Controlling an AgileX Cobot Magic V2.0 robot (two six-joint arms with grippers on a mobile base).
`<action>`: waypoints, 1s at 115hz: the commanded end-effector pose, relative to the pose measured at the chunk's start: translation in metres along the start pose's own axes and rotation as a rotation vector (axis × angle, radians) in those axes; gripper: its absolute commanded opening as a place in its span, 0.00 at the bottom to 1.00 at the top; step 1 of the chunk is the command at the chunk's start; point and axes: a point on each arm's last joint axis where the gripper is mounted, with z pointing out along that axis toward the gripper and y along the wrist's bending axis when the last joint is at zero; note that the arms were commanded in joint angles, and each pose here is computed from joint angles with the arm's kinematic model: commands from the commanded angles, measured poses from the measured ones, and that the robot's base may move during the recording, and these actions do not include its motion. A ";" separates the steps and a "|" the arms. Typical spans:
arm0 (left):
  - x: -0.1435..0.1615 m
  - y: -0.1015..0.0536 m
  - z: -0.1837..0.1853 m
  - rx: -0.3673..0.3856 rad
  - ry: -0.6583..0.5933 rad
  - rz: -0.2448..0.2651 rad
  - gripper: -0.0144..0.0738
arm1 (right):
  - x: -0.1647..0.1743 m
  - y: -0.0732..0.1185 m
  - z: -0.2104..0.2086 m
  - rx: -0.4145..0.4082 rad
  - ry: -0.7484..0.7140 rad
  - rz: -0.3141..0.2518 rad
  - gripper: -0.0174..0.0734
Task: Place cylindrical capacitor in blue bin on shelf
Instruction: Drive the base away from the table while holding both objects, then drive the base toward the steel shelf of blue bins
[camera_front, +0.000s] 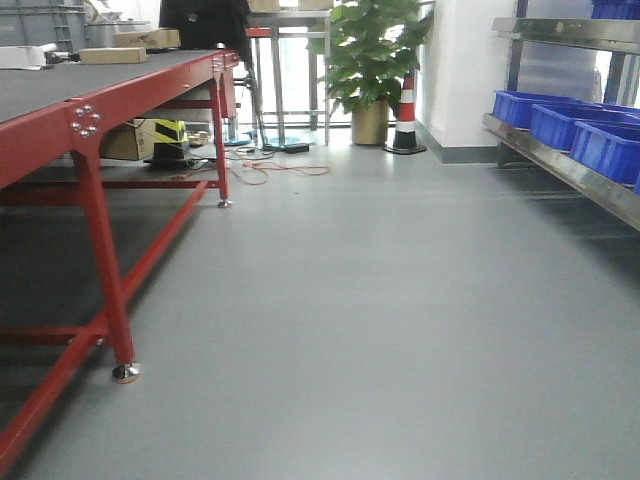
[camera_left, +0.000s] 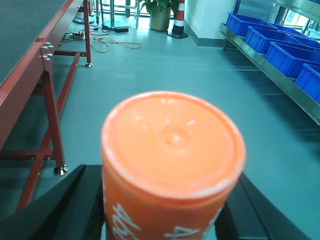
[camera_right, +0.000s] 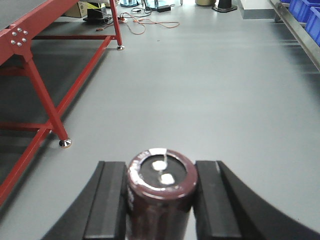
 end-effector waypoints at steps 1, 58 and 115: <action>-0.001 -0.001 -0.001 0.011 -0.017 -0.003 0.04 | -0.002 0.000 -0.001 0.004 -0.034 -0.007 0.01; -0.001 -0.001 -0.001 0.011 -0.017 -0.003 0.04 | -0.002 0.000 -0.001 0.004 -0.034 -0.007 0.01; -0.001 -0.001 -0.001 0.011 -0.017 -0.003 0.04 | -0.002 0.000 -0.001 0.004 -0.034 -0.007 0.01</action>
